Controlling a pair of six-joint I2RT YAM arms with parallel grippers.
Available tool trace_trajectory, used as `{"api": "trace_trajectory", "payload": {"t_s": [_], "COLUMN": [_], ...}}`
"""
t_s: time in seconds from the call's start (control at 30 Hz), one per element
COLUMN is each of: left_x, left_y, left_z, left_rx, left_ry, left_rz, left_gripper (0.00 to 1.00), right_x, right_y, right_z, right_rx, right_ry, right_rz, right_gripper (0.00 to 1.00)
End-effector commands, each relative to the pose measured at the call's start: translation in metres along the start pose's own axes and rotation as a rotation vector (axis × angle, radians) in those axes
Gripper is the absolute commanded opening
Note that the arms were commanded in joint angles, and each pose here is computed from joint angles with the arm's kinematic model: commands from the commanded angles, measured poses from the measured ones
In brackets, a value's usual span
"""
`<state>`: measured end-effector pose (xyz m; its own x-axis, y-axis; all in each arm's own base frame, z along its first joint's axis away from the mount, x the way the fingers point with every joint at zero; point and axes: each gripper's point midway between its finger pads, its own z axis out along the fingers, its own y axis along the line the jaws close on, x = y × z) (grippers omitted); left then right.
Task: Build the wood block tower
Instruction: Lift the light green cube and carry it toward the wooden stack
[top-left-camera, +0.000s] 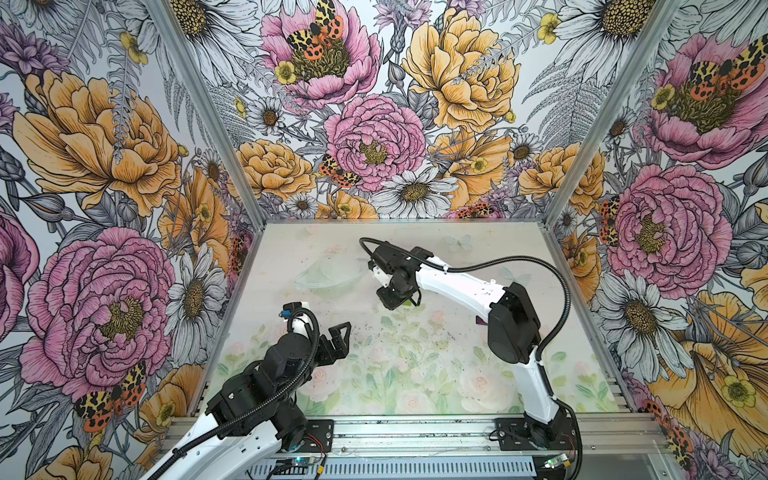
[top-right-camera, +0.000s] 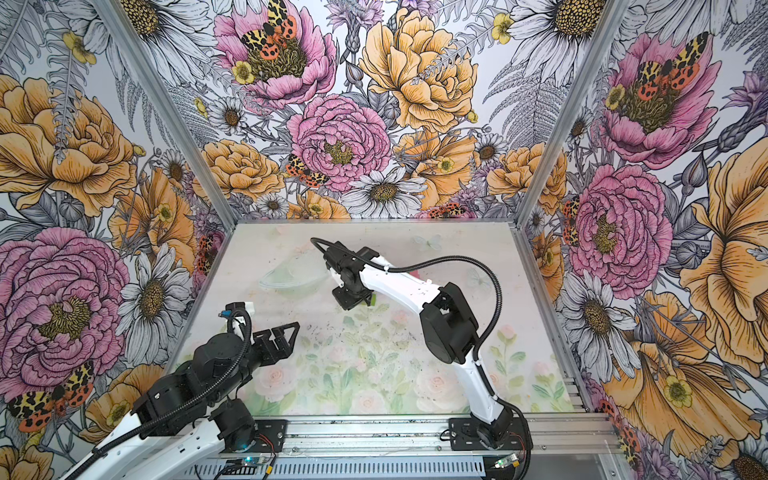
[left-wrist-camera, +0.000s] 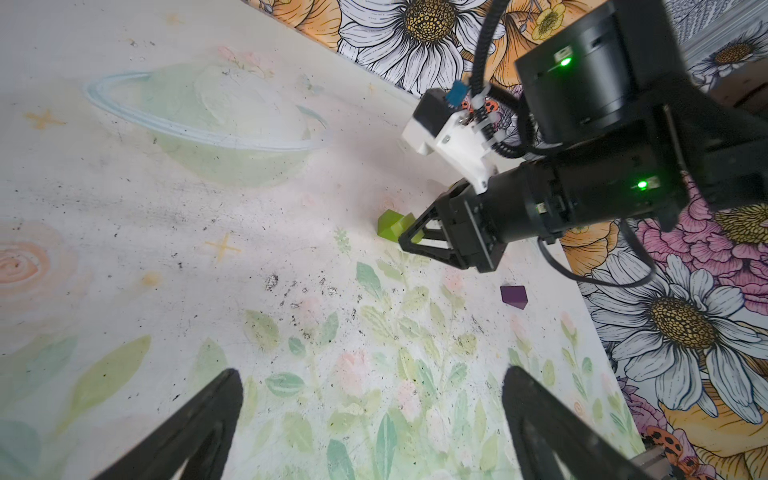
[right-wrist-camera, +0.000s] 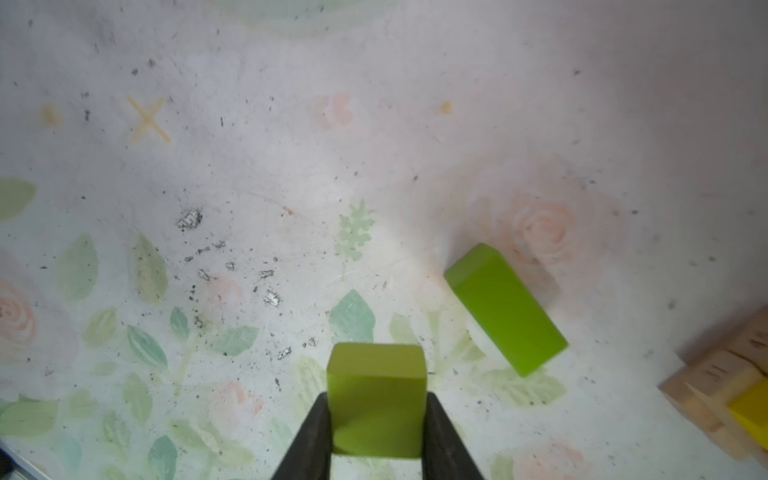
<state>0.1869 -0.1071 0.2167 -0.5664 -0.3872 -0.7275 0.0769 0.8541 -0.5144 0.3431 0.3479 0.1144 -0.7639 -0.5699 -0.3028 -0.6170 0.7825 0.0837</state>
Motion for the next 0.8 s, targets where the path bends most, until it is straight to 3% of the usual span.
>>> {"api": "trace_trajectory", "payload": {"t_s": [0.0,0.47,0.77], "left_x": [-0.016,-0.024,-0.03], "left_y": [-0.01,-0.029,-0.039], "left_z": [-0.002,0.009,0.019], "left_rx": [0.009,0.026,0.015], "left_ry": [-0.04,-0.026,-0.021], "left_rz": [0.028,0.057,0.075], "left_gripper": [0.99,0.99,0.99], "right_x": [-0.003,0.031,0.045], "right_y": [-0.037,-0.154,-0.201], "right_z": [-0.026,-0.044,-0.036], "right_rx": [0.069,0.113,0.104], "right_ry": [-0.055,-0.08,-0.08], "right_rz": [0.126,0.432,0.571], "right_gripper": [0.33,0.32,0.32]}}
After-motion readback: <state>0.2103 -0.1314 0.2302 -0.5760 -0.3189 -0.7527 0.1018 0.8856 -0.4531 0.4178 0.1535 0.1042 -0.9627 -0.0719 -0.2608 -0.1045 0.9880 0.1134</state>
